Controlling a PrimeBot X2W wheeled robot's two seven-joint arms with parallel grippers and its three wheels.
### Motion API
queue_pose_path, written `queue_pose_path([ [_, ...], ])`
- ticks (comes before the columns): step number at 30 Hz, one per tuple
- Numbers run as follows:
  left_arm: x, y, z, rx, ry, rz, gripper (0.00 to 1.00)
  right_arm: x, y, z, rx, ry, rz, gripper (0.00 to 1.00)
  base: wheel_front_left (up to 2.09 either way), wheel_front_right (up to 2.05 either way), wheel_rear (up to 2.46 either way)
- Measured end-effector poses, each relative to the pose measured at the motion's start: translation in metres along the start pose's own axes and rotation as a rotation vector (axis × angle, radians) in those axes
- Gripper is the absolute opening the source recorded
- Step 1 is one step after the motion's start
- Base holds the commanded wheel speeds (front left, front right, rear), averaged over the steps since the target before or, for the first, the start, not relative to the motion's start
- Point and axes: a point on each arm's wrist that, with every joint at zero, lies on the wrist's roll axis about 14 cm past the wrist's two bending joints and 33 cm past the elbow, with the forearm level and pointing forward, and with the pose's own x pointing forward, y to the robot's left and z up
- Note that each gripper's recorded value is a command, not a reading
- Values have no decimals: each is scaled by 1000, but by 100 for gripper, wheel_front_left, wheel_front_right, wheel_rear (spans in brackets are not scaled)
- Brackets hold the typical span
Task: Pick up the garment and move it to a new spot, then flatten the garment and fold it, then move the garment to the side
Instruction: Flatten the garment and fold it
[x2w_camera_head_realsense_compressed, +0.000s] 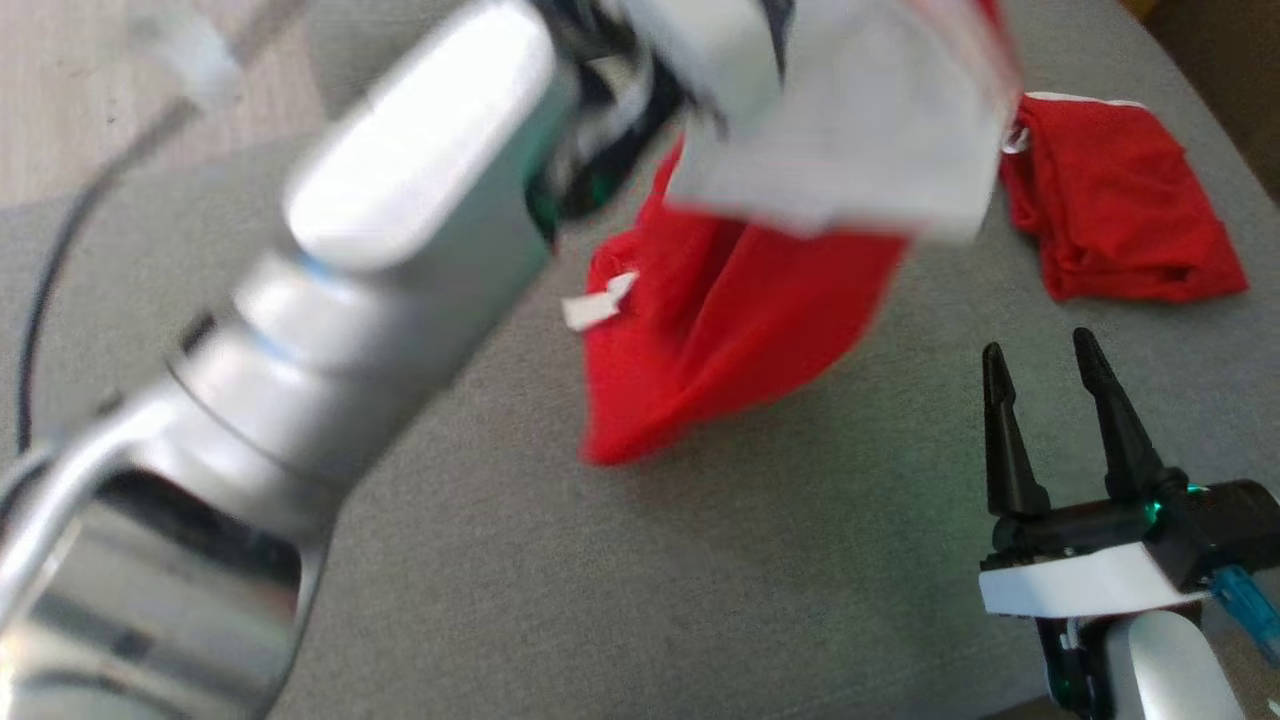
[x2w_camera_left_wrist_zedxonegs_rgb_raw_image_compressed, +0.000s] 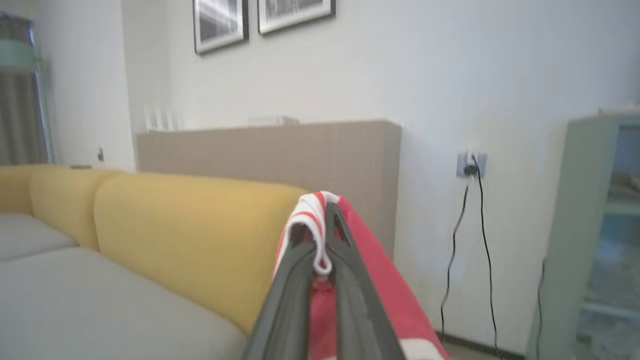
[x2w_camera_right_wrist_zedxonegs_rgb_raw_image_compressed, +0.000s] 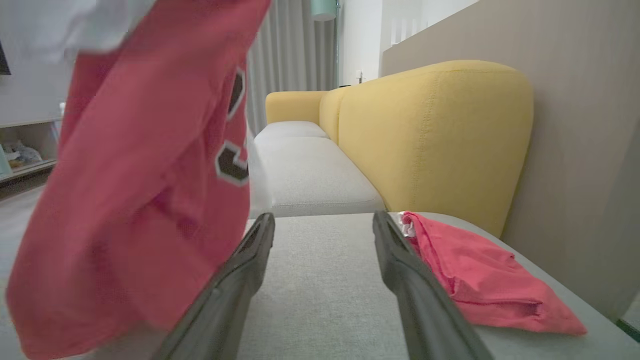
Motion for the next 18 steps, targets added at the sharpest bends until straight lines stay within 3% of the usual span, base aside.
queue_pose_path([
  [5,3,21,101,12,-274,64,0,-5,-6,4,-1,-11,-19,100,0,0,0],
  [8,-12,41,103,-27,-260,126,0,-7,-4,2,3,-5,-12,100,0,0,0],
  [11,-45,76,39,-116,-104,247,0,-3,3,0,9,-3,12,100,0,0,0],
  [14,-111,103,-69,-296,113,419,0,2,12,-2,14,0,42,100,0,0,0],
  [15,-139,106,-107,-374,181,484,0,5,15,-3,16,2,51,100,0,0,0],
  [16,-192,101,-173,-499,304,593,0,9,21,-7,17,10,68,100,0,0,0],
  [18,-237,93,-220,-580,386,685,0,14,26,-13,19,28,83,100,0,0,0],
])
